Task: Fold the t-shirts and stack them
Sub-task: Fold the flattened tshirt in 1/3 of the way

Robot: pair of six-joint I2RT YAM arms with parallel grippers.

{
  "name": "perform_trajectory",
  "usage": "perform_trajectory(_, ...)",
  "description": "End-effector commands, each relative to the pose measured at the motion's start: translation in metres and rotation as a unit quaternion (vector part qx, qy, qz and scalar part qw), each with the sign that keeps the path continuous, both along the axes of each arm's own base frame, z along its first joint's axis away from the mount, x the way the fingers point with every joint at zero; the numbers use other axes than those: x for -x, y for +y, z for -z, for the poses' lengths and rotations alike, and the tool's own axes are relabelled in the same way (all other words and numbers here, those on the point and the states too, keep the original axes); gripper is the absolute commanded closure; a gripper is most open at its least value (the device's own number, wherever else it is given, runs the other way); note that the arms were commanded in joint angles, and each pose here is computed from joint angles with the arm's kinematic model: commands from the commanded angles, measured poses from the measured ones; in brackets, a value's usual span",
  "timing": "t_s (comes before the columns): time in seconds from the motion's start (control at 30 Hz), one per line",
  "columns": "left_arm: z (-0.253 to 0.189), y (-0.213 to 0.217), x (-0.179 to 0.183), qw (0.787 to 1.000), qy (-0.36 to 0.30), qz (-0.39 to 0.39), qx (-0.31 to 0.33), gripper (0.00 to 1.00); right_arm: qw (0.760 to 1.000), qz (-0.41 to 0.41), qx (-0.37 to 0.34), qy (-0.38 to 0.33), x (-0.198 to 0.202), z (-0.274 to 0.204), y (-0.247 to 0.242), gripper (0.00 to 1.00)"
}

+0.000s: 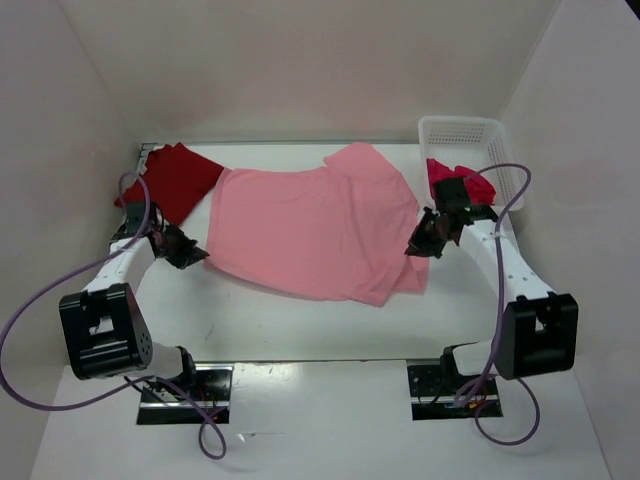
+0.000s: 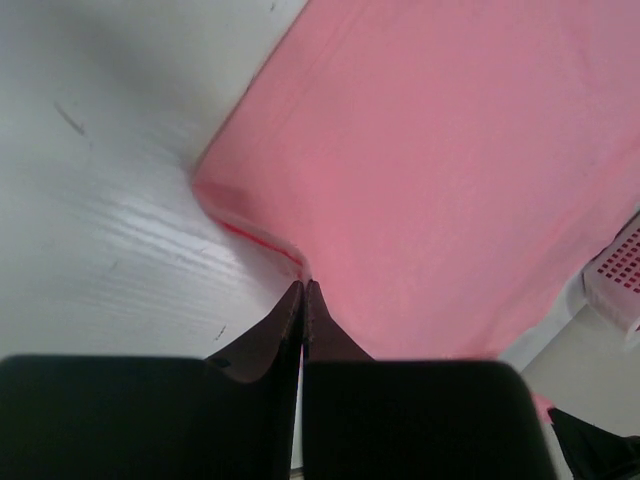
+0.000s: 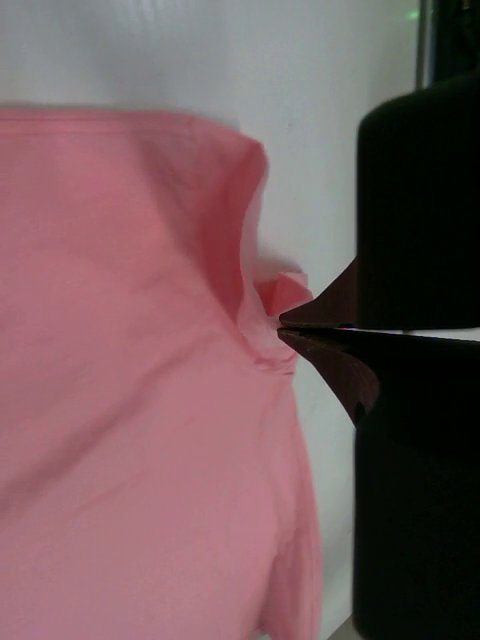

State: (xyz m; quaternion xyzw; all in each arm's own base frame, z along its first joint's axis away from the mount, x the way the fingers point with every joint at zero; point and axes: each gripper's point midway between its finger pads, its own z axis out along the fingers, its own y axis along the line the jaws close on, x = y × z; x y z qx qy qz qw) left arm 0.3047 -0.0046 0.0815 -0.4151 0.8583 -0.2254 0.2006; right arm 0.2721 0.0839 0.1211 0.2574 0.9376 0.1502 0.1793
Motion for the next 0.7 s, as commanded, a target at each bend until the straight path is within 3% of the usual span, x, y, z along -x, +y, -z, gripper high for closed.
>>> perform_trajectory(0.0, -0.025, 0.016, -0.041, 0.998, -0.064, -0.013, -0.021, 1.0, 0.994, 0.01, 0.012, -0.107, -0.07, -0.036, -0.006, 1.0)
perform_trajectory(0.3, -0.02, 0.027, -0.075, 0.997, -0.069, -0.024, -0.022, 1.0, 0.987, 0.023, 0.053, -0.148, -0.143, -0.057, -0.034, 1.0)
perform_trajectory(0.67, 0.011, 0.034, -0.117, 0.998, -0.051, -0.037, -0.005, 1.0, 0.987, 0.024, 0.064, -0.147, -0.215, -0.033, -0.034, 1.0)
